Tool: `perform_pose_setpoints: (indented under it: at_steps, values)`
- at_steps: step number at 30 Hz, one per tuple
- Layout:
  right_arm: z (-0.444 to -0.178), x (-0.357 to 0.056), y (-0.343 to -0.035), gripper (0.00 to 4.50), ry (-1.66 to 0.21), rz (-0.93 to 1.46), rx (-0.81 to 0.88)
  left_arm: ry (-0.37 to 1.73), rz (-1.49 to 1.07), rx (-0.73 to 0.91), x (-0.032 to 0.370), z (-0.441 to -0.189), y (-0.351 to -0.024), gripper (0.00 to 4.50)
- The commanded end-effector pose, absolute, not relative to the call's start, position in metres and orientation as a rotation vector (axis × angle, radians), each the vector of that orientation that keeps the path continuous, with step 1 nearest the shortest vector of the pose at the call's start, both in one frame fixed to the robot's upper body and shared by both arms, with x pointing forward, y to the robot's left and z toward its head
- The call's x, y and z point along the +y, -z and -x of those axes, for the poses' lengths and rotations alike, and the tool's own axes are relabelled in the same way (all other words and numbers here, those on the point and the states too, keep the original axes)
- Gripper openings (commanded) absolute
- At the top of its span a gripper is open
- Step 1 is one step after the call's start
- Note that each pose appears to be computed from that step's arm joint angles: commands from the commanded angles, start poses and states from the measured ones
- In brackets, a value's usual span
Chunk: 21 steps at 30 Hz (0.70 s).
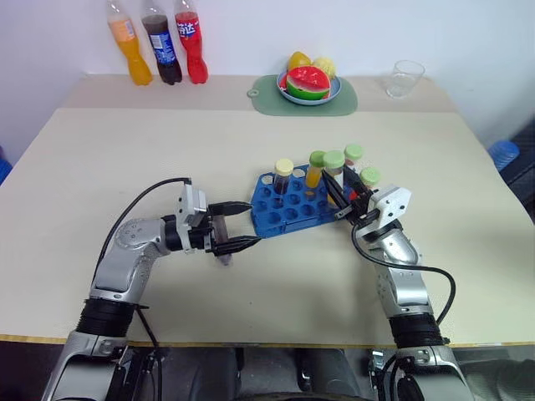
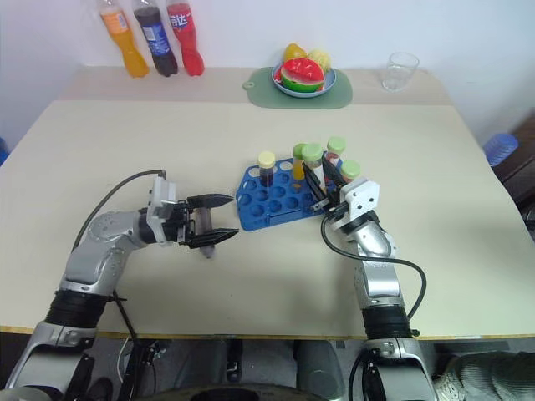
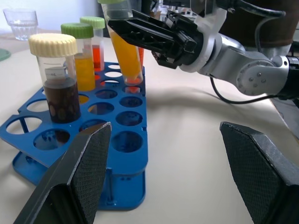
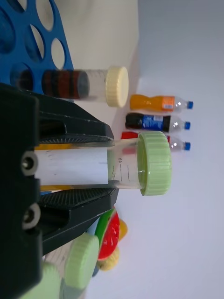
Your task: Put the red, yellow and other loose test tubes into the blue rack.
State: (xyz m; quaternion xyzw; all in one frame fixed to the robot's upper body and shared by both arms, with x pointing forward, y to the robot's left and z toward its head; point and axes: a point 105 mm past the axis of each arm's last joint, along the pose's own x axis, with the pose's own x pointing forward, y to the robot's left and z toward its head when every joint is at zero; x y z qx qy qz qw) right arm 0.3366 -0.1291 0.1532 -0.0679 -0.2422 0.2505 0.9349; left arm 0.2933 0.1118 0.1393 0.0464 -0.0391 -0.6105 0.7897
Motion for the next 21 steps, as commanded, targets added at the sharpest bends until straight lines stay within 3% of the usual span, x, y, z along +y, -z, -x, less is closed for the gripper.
perform_pose_setpoints:
  at_steps: [1,19,21]
  values:
    - [-0.334,-0.118,-0.146,0.87,-0.547,0.106,-0.482,1.301,-0.134,-0.129,0.117,-0.293,-0.150,3.84]
    - [-0.342,-0.113,-0.133,0.87,-0.554,0.055,-0.457,1.278,-0.125,-0.118,0.120,-0.289,-0.148,3.84]
    - [-0.340,-0.114,-0.132,1.87,-0.560,0.060,-0.464,1.270,-0.114,-0.120,0.121,-0.289,-0.149,3.84]
